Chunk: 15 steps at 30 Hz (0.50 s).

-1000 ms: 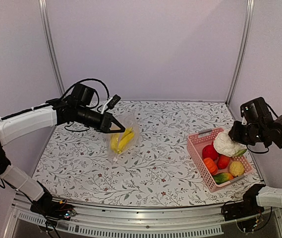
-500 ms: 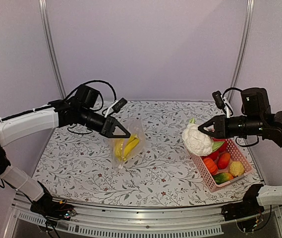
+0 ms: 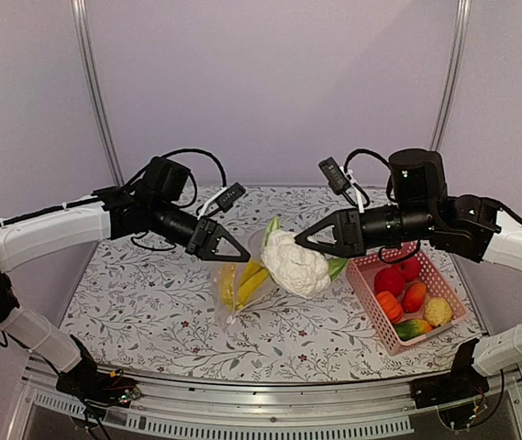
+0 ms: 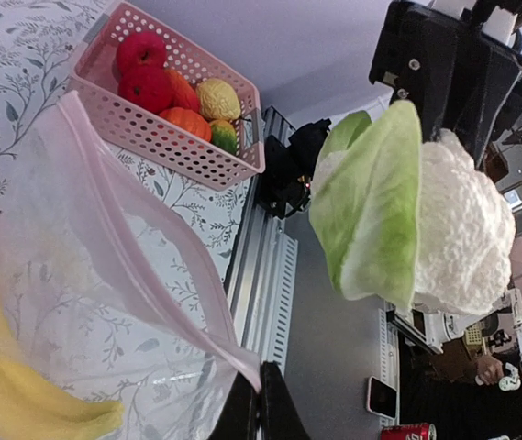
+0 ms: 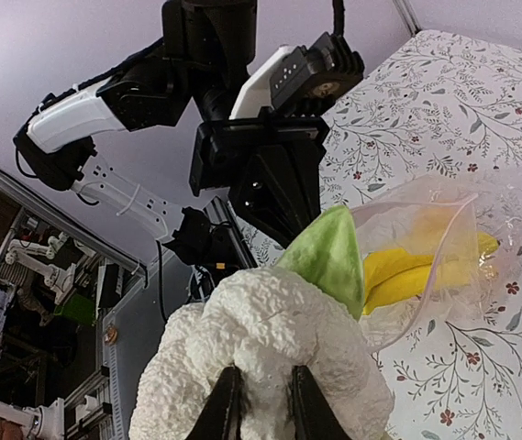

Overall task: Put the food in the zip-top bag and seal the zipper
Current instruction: Place the fake vegetable in the zipper food storage bag.

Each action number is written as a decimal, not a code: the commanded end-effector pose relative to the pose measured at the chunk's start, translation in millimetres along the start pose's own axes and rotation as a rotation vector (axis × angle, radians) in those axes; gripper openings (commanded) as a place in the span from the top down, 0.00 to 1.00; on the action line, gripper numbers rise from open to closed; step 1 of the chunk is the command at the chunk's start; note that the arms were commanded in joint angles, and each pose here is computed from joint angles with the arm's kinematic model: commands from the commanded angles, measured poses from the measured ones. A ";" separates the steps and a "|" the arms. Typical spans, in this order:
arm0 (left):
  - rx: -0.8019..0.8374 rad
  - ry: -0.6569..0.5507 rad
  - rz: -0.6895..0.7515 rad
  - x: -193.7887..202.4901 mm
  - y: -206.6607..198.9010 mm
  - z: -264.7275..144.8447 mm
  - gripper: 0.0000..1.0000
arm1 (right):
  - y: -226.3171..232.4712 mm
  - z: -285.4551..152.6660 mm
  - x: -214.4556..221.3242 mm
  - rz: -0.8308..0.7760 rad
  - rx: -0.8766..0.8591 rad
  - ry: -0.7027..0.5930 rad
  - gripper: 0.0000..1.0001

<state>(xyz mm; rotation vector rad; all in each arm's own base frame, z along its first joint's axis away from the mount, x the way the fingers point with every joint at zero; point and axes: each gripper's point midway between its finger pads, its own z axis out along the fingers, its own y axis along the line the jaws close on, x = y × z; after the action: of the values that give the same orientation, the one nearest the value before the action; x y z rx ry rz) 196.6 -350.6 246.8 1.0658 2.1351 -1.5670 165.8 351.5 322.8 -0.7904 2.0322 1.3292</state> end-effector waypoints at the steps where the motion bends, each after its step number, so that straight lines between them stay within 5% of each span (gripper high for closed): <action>1: 0.059 -0.004 0.057 -5.4 -18.3 0.7 1.00 | 35.2 12.5 -25.6 -0.044 -0.161 -0.087 1.00; 8: 0.083 0.001 0.068 -4.5 -24.4 1.1 1.00 | 50.1 32.2 -37.0 -0.041 -0.243 -0.154 1.00; 15: 0.094 -0.010 0.086 -5.9 -29.9 -1.6 1.00 | 8.0 47.1 -29.0 0.019 -0.118 -0.240 1.00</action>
<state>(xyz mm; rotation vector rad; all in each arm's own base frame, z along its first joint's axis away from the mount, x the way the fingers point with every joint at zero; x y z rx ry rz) 187.3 -352.4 252.0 1.1035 2.1080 -1.6269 168.6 403.0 343.6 -0.7588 1.8157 1.5182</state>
